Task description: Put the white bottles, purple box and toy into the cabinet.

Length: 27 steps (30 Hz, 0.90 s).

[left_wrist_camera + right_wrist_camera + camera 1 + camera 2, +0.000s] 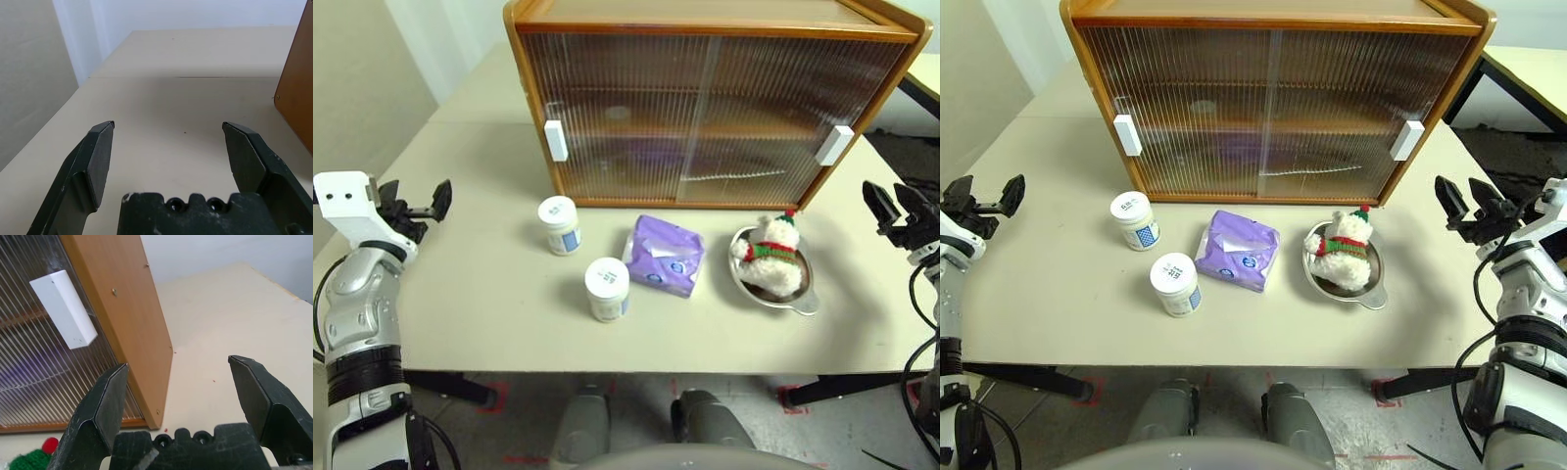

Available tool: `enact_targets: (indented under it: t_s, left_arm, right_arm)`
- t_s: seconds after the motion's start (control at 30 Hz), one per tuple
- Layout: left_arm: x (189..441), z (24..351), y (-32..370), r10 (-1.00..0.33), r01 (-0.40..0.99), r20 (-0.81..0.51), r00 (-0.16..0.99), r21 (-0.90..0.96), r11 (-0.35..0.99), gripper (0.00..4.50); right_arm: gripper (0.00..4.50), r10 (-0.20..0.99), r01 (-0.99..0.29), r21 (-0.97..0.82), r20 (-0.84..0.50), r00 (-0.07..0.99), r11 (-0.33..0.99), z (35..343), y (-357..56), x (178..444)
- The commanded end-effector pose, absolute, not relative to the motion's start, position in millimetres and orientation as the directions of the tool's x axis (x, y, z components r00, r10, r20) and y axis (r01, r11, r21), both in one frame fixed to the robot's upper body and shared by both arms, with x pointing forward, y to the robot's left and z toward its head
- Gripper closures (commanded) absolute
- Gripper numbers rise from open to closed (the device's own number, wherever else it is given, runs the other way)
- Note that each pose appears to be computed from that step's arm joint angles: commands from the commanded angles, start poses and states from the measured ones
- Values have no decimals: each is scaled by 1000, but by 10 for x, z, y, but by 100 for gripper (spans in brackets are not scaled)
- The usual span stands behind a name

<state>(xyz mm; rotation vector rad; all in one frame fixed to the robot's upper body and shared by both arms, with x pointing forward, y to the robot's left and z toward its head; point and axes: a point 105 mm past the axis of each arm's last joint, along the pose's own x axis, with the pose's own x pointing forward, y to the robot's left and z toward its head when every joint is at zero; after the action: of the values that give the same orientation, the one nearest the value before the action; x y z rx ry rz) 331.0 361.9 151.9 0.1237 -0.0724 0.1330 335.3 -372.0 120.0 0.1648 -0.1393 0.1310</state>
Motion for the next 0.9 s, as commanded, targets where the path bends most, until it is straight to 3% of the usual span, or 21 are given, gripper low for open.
enact_targets:
  t_s: [0.03, 0.27, 0.37, 0.5, 0.77, 0.8, 0.9]
  left_arm:
    - [3271, 1473, 3616, 131, -139, 81, 988, 105, 985, 0]
    - [3222, 1525, 3598, 102, -113, 96, 990, 110, 987, 0]
    - [3255, 1587, 3492, 16, -25, 87, 996, 104, 994, 0]
    - [3257, 1748, 3470, -38, 26, 103, 994, 108, 994, 97]
    - [3420, 1906, 3242, -179, 170, 86, 980, 108, 980, 419]
    - [3456, 1921, 3226, -192, 182, 81, 978, 113, 977, 446]
    - [3594, 2000, 3185, -187, 181, 68, 980, 91, 979, 446]
  right_arm:
    - [6, 104, -127, 126, 177, 979, 984, 1294, -3780, 3312]
    - [6, 169, -191, 118, 172, 970, 974, 1298, -3733, 3267]
    - [6, 378, -393, 137, 122, 918, 909, 1214, -3444, 3193]
    - [0, 492, -507, 136, 129, 861, 851, 1304, -3246, 3127]
    - [0, 555, -567, 88, 130, 822, 819, 1462, -3114, 3091]
    - [0, 560, -572, 88, 135, 818, 815, 1470, -3086, 3106]
    - [0, 571, -582, 88, 119, 812, 809, 1408, -3021, 3130]
